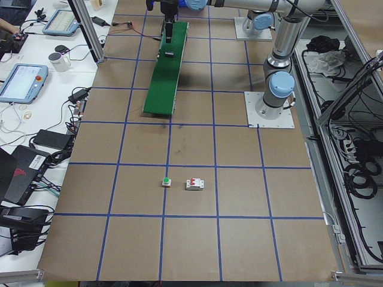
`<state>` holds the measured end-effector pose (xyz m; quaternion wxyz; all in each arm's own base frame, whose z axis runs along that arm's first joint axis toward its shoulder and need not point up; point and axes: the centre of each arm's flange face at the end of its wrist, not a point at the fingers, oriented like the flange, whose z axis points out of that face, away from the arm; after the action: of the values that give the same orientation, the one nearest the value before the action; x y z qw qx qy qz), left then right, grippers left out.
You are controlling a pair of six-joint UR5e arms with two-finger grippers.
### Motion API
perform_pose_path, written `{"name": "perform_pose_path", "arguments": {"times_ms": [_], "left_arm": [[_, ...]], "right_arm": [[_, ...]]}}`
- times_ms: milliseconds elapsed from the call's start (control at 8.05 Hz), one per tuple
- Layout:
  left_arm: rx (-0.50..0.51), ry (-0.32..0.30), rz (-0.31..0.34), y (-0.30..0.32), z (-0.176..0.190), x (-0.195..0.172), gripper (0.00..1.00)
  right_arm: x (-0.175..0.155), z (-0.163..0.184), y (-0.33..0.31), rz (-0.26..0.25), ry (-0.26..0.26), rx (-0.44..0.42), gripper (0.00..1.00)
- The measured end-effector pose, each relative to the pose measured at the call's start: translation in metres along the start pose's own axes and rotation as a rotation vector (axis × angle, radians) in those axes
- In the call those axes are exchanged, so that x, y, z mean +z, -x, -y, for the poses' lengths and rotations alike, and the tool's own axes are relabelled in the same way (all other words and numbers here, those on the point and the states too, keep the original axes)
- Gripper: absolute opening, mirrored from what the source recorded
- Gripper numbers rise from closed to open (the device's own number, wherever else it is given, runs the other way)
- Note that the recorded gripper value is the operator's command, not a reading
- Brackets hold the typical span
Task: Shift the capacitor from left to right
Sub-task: 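Raise the left gripper while the right gripper moves over the belt's far end, then grasp the capacitor on the belt with the right gripper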
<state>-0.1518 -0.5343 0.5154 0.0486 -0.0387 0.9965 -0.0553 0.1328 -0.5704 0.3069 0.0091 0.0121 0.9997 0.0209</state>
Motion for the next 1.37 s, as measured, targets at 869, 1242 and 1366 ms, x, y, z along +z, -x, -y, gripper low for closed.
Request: {"name": "perform_pose_path", "arguments": {"times_ms": [869,1242,1366], "left_arm": [[0.001,-0.004,-0.002,0.001,-0.007,-0.007,1.00],[0.000,-0.016,-0.005,0.001,-0.010,-0.013,1.00],[0.000,-0.016,-0.006,0.001,-0.009,-0.012,1.00]], "right_arm": [[0.029,-0.004,0.003,0.222,-0.068,-0.050,1.00],[0.032,-0.004,-0.001,0.256,-0.070,-0.040,1.00],[0.032,-0.004,-0.002,0.256,-0.070,-0.037,1.00]]}}
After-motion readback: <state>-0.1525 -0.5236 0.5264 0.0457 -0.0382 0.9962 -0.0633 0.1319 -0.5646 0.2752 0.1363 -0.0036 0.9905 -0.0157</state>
